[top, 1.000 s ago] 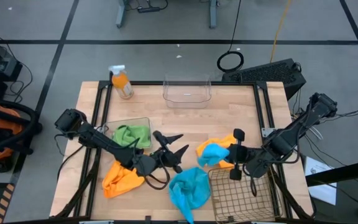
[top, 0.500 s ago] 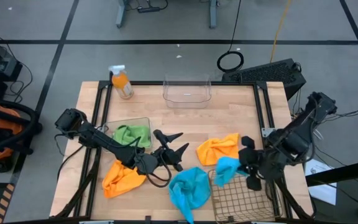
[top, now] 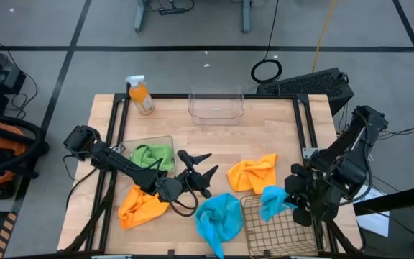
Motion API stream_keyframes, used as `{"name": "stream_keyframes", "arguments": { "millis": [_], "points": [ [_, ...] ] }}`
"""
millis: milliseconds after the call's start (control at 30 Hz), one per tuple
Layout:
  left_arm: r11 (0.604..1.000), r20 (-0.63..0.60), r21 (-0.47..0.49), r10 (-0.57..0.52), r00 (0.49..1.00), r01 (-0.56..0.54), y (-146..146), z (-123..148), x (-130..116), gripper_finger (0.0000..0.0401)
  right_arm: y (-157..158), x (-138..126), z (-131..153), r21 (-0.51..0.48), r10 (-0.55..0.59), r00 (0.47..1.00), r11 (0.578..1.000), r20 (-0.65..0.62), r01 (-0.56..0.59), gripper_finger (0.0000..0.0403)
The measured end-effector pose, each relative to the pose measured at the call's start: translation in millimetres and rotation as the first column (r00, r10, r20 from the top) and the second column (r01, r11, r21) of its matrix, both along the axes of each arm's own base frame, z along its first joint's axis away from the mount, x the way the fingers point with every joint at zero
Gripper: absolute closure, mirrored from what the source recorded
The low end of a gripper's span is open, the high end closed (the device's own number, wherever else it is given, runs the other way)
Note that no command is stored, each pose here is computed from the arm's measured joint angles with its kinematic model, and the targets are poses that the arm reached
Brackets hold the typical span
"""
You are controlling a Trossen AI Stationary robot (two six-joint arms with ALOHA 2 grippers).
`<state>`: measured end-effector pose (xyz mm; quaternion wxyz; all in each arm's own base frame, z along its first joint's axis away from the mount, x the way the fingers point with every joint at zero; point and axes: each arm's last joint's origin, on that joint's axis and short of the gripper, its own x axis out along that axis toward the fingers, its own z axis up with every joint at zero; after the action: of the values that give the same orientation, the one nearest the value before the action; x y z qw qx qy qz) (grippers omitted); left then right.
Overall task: Sort microfiber towel by color & place in baskets
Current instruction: Put the top blue microfiber towel into the wire basket
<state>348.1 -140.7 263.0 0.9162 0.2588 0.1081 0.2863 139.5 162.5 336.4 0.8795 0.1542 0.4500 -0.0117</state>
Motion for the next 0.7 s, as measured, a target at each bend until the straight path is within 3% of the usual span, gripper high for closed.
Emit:
{"name": "stream_keyframes", "arguments": {
  "millis": [267, 467, 700],
  "points": [
    [1.0, -0.001, -0.003, -0.024, 1.0, 0.024, -0.6, -0.1, 0.4, 0.0159, 3.2, 0.4, -7.5, 0.014, -0.045, 0.996, 0.999, -0.083, 0.046, 0.0395],
    [0.999, 0.013, -0.022, -0.025, 1.0, 0.025, -0.6, -0.1, 0.4, 0.0159, 14.6, 6.3, -17.1, 0.033, -0.007, 0.988, 0.999, -0.157, 0.012, 0.0394],
    [0.999, 0.012, -0.022, -0.024, 1.0, 0.024, -0.2, -0.1, 0.6, 0.0159, 30.9, 17.5, -22.9, 0.082, 0.053, 0.99, 0.996, -0.133, -0.042, 0.0394]
  ]
}}
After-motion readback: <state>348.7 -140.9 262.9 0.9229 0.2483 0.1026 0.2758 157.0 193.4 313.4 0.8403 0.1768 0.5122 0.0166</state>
